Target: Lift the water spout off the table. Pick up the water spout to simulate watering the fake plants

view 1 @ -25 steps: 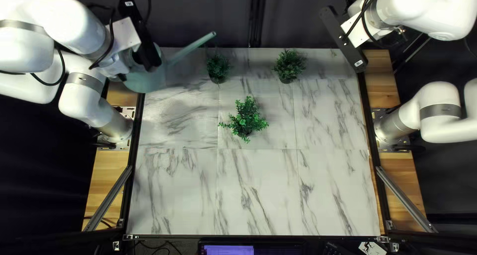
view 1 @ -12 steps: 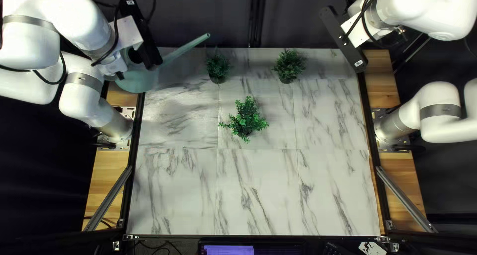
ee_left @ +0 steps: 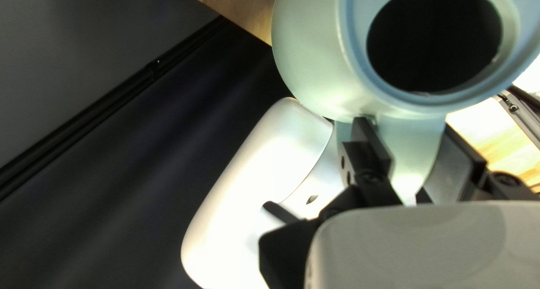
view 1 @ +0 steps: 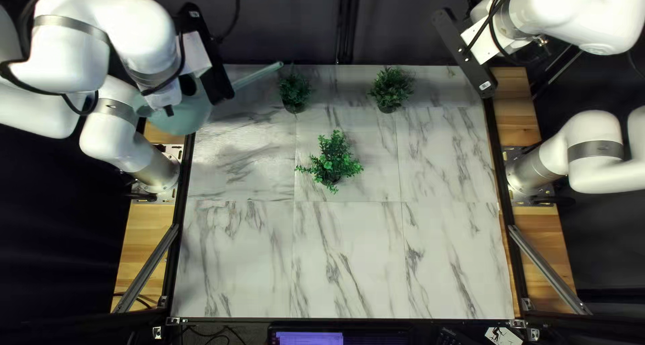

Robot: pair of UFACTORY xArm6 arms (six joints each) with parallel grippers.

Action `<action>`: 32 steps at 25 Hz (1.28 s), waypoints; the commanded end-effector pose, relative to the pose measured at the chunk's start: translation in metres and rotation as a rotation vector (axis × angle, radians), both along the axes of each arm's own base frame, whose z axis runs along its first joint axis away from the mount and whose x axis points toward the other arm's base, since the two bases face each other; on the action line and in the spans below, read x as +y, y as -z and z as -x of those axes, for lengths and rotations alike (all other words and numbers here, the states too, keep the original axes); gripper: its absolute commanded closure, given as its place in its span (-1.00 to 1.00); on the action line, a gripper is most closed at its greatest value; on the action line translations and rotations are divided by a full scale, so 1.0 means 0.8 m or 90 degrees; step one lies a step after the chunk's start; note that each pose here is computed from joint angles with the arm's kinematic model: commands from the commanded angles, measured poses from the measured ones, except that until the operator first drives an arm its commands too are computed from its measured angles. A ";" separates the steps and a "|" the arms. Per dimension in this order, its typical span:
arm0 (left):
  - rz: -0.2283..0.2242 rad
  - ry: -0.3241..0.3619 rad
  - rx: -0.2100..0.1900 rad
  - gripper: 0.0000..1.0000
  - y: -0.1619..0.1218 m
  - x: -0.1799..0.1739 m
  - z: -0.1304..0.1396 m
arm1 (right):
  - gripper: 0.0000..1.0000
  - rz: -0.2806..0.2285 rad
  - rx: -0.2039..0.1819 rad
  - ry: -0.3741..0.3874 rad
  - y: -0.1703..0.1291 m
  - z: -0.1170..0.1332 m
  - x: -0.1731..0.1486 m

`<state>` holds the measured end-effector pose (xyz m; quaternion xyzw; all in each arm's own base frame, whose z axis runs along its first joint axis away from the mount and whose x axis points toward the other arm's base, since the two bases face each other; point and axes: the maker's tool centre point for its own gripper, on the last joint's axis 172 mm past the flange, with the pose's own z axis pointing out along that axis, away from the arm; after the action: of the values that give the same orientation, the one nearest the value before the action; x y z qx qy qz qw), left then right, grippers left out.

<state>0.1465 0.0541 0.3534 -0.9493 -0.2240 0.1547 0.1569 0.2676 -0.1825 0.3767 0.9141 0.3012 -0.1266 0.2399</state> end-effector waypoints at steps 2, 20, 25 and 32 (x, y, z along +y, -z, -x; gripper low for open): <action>0.014 0.002 0.012 1.00 0.017 -0.002 -0.011 | -1.00 0.000 0.000 0.000 0.000 0.000 0.000; 0.027 0.003 0.044 1.00 0.018 -0.002 -0.023 | -1.00 0.000 0.000 0.000 0.000 0.000 0.000; 0.024 0.002 0.044 1.00 0.018 -0.001 -0.025 | -1.00 0.000 0.000 0.000 0.000 0.000 0.000; 0.020 -0.001 0.047 1.00 0.018 -0.002 -0.024 | -1.00 0.000 0.000 0.000 0.000 0.000 0.000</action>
<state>0.1664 0.0531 0.3394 -0.9458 -0.2155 0.1919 0.1493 0.2676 -0.1825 0.3767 0.9141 0.3012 -0.1266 0.2399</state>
